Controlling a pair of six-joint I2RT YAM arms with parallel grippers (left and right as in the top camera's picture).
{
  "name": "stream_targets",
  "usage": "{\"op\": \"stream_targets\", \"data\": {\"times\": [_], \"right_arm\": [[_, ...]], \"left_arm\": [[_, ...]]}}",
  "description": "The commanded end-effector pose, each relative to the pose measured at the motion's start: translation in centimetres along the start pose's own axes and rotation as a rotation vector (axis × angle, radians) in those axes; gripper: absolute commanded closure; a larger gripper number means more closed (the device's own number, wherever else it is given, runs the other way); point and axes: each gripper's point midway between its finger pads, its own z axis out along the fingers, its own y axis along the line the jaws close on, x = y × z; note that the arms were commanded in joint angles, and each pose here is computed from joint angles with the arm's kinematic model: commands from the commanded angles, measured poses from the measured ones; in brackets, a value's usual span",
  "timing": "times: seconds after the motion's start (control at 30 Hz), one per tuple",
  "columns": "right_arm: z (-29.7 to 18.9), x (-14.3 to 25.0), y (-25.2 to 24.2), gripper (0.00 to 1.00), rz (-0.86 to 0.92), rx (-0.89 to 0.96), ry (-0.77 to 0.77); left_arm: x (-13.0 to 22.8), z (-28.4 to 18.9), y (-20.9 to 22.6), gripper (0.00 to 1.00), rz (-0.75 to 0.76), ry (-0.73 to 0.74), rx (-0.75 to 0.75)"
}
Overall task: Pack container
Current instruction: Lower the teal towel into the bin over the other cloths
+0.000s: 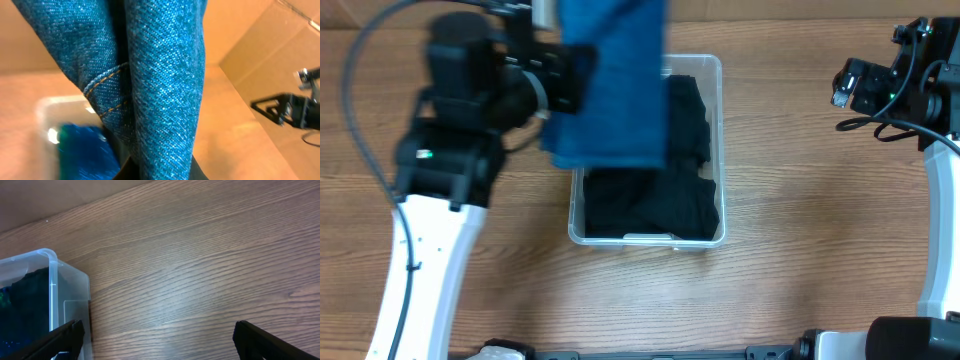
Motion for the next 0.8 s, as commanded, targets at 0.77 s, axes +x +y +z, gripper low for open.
{"op": "stream_targets", "data": {"times": [0.77], "right_arm": [[-0.3,-0.3,0.1,0.0,0.003,-0.006,-0.013]], "left_arm": [[5.5,10.4,-6.2,0.96,-0.28,0.226,0.236]]}}
